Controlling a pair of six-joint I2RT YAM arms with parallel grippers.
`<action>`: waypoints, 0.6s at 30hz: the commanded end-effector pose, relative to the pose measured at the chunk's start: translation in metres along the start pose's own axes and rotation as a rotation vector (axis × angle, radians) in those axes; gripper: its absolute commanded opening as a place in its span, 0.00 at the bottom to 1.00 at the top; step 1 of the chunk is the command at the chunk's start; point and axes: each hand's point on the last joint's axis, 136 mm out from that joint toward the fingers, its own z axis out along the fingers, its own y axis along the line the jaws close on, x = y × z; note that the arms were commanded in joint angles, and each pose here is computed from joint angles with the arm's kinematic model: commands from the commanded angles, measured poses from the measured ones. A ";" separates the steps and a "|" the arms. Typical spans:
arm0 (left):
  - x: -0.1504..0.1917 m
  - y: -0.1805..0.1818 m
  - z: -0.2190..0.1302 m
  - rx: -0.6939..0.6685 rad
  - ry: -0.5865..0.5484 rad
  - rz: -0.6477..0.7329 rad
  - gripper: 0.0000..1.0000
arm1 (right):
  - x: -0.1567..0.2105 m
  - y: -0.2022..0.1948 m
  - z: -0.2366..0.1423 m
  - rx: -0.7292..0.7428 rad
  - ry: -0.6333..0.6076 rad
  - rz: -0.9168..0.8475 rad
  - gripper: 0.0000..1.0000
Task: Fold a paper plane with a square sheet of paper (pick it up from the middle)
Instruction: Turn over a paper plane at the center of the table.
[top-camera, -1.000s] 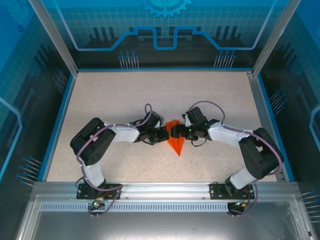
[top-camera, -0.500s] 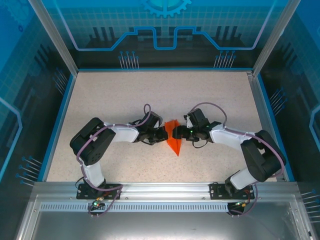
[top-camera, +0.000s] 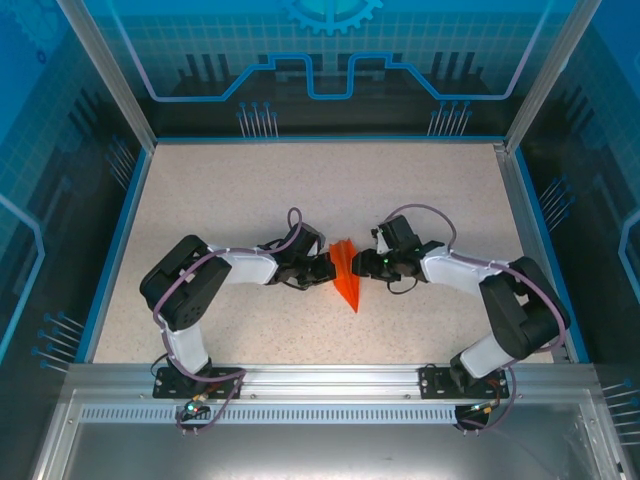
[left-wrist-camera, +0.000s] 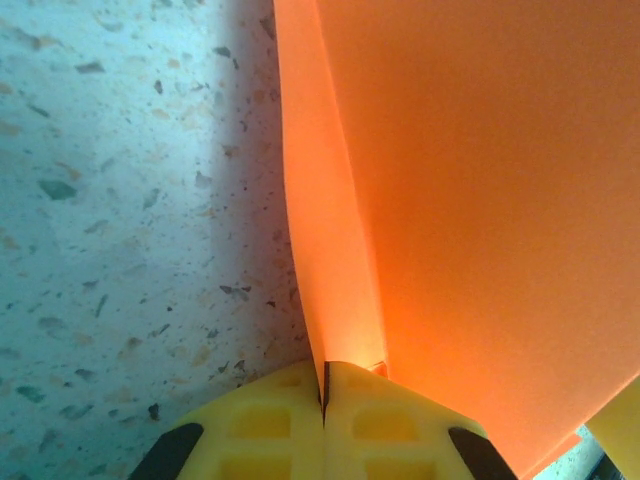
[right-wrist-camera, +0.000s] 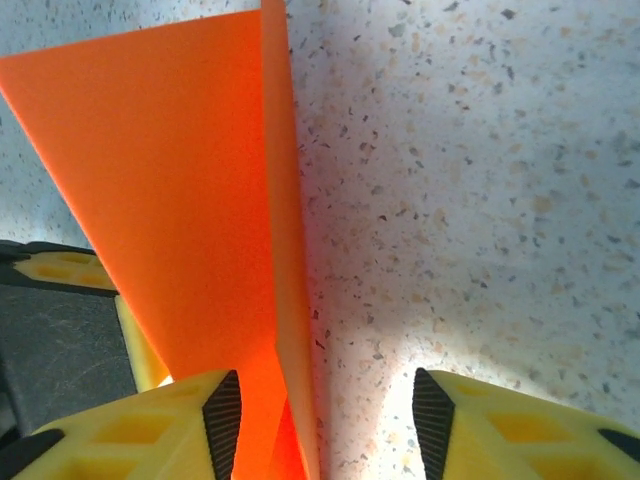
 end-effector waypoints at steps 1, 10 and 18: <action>0.004 0.010 0.000 -0.031 0.022 -0.002 0.00 | -0.011 0.009 0.001 -0.025 0.000 -0.004 0.39; 0.003 0.012 -0.001 -0.040 0.007 -0.021 0.00 | -0.009 -0.021 0.000 0.112 -0.018 0.064 0.08; 0.002 0.009 0.000 -0.018 0.009 -0.028 0.00 | 0.000 -0.026 0.000 0.125 0.023 0.098 0.09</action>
